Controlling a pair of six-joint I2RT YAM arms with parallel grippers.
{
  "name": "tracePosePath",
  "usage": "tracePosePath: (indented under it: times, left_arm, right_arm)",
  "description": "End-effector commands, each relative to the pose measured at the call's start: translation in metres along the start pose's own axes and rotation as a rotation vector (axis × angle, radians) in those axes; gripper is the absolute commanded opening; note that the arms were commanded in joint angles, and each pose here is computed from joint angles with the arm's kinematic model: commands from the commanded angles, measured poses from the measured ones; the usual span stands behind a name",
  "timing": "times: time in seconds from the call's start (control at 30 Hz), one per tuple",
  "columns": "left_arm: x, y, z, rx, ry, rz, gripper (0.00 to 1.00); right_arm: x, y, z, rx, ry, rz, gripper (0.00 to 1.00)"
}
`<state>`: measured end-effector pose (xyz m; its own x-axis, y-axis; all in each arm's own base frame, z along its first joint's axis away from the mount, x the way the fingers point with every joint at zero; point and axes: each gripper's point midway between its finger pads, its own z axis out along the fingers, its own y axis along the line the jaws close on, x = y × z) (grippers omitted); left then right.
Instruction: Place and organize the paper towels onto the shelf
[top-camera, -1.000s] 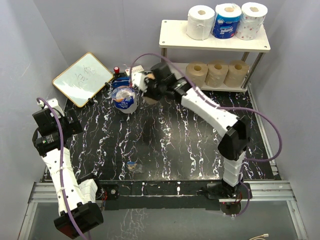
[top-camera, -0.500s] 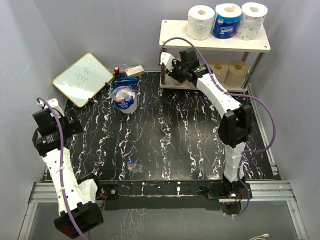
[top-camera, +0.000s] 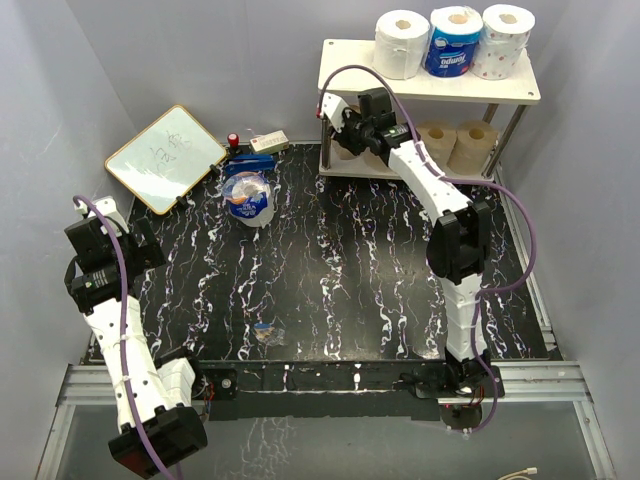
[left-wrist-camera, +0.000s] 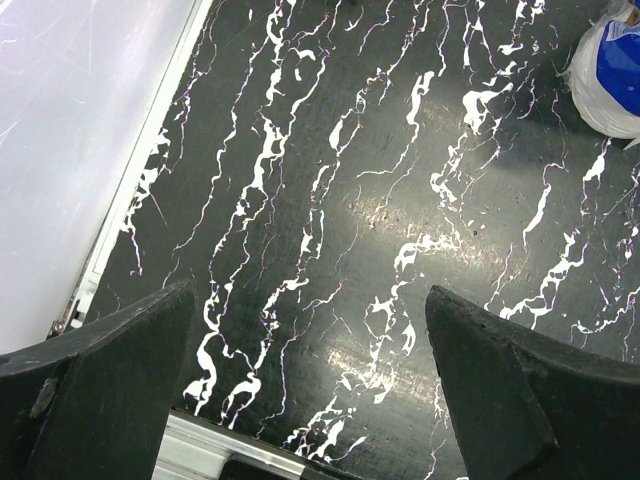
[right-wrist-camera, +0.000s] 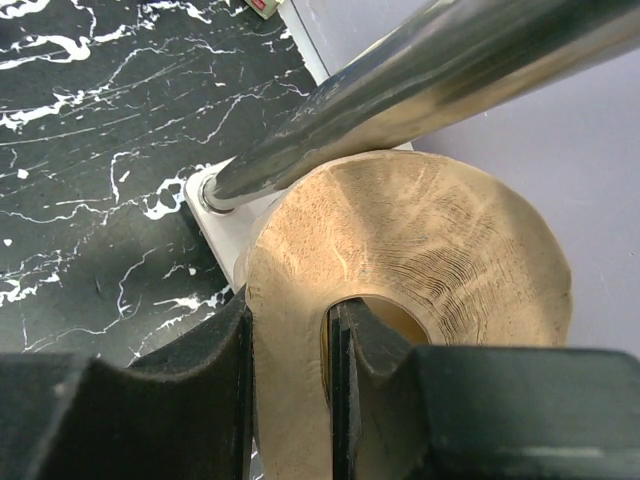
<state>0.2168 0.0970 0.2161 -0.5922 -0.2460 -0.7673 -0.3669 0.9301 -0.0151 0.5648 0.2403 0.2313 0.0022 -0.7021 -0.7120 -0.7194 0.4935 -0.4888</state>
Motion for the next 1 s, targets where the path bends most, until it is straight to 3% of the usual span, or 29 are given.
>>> tracePosePath:
  times: [0.0,0.6,0.77,0.97]
  left_arm:
    - [0.0,0.003,-0.001,-0.012,-0.007,-0.001,0.98]
    - [0.001,0.002,0.001,-0.007,0.007,0.001,0.98]
    - [0.001,0.002,0.001,-0.01,0.006,-0.001,0.98]
    - [0.002,0.002,0.002,-0.009,0.009,-0.001,0.98]
  right_arm:
    - [-0.049,0.001,-0.017,-0.046,-0.178,0.016,0.0]
    - [-0.011,-0.025,0.001,-0.008,-0.128,0.031,0.0]
    - [-0.007,-0.033,0.007,0.011,-0.135,0.035,0.13]
    - [0.002,-0.041,0.015,0.04,-0.112,0.006,0.1]
